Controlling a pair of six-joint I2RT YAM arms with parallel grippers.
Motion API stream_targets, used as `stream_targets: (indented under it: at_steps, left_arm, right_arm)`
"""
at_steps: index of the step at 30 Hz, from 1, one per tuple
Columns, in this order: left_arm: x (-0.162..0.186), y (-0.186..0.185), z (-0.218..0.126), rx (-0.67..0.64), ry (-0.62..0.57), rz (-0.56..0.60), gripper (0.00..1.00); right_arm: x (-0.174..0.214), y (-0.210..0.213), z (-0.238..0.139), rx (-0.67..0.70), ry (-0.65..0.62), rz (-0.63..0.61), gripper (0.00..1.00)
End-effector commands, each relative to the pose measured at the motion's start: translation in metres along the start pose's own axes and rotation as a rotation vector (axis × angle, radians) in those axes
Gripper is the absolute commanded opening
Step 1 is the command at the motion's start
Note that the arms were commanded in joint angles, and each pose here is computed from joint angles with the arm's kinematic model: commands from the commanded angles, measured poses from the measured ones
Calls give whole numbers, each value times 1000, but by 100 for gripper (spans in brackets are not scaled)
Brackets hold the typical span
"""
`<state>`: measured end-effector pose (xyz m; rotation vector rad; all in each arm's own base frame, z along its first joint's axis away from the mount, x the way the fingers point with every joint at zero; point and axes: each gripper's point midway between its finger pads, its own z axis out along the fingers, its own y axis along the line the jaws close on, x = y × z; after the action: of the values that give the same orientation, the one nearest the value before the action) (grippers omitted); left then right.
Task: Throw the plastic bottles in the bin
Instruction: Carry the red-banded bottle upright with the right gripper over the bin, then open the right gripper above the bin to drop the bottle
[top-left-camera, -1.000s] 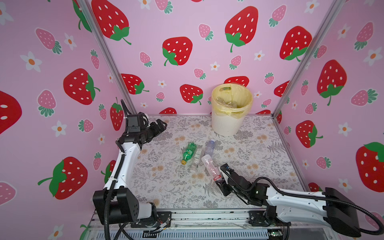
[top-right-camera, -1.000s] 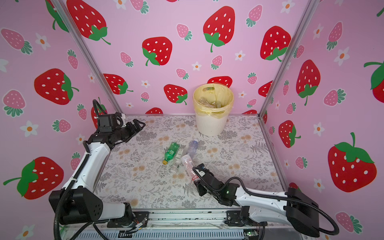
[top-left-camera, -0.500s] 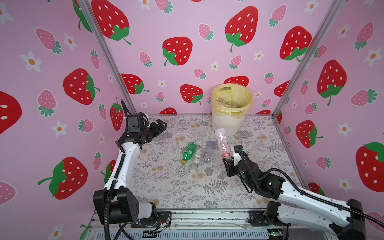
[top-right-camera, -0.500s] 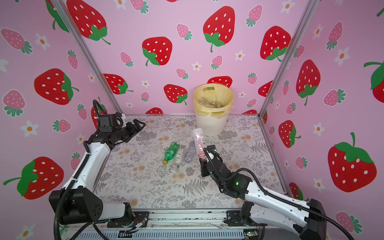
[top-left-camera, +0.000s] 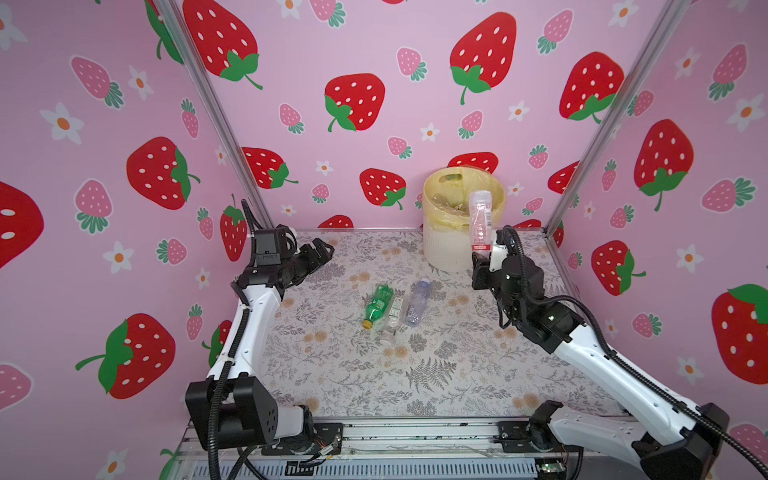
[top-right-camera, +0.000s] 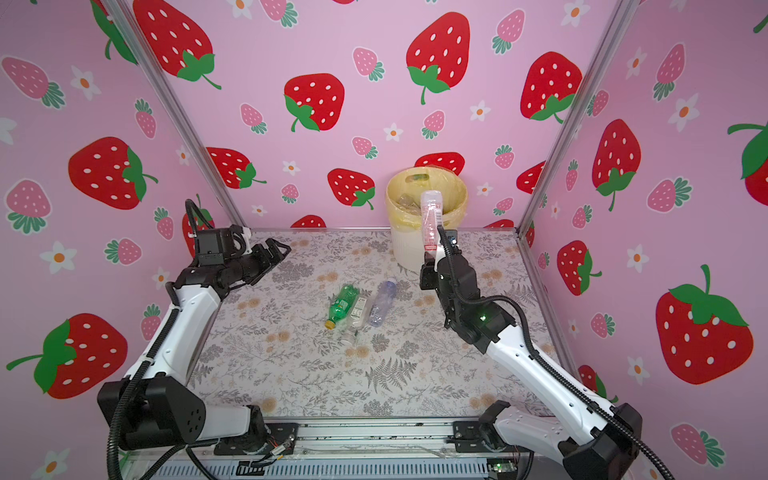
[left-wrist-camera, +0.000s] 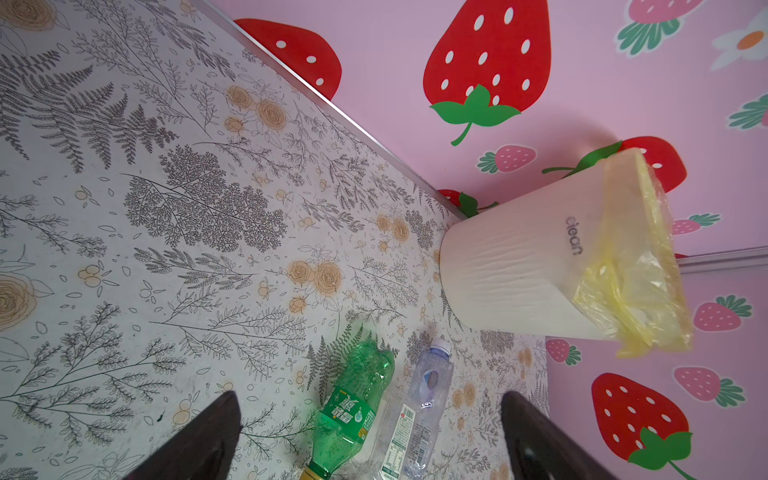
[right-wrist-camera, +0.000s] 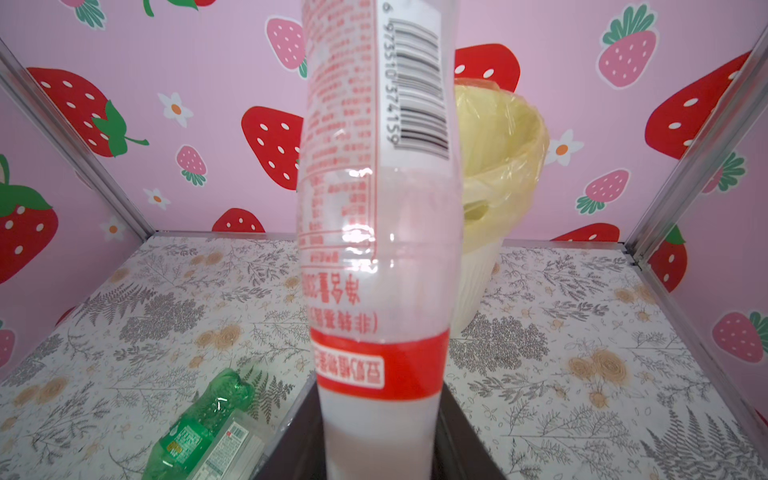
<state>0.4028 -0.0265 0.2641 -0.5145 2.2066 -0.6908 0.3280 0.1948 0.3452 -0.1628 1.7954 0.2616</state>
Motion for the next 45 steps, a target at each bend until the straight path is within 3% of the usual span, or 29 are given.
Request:
stream_targets:
  at_steps: [1,8,19,25,29,33,35,38,41,45]
  left_arm:
    - [-3,-1,-4,-2,-19,14,99]
    - [-3,2,-2,-4,-13,4,99]
    - [-5,3,-1,13,-9,-21,99]
    - [-6,3,-2,22,-12,-32,99]
    - [-5,2,-1,29,-5,-39,99]
    - [-6,5,0,20,-6,-37,99]
    - [-5,6,1,16,-6,-36,99]
    - [-5,7,1,11,-5,-36,99]
    - [-5,7,0,9,-4,-32,99]
    - [-6,6,-1,12,-9,-29,99]
  right_arm:
    - [-24,2,15,-25,-42,-29,36]
    - [-45,-13,50,19,-55,-40,36]
    - [-38,-30,9,12,-137,75,36]
    - [-30,-29,14,12,-116,89,37]
    - [-57,-24,38,37,-120,53,37]
    - [-95,-26,93,97,-43,28,39]
    - [-111,-32,129,133,-9,14,46]
    - [-116,-46,170,165,88,22,74]
    - [-112,-46,177,156,148,47,92]
    - [-96,-45,163,124,146,61,100]
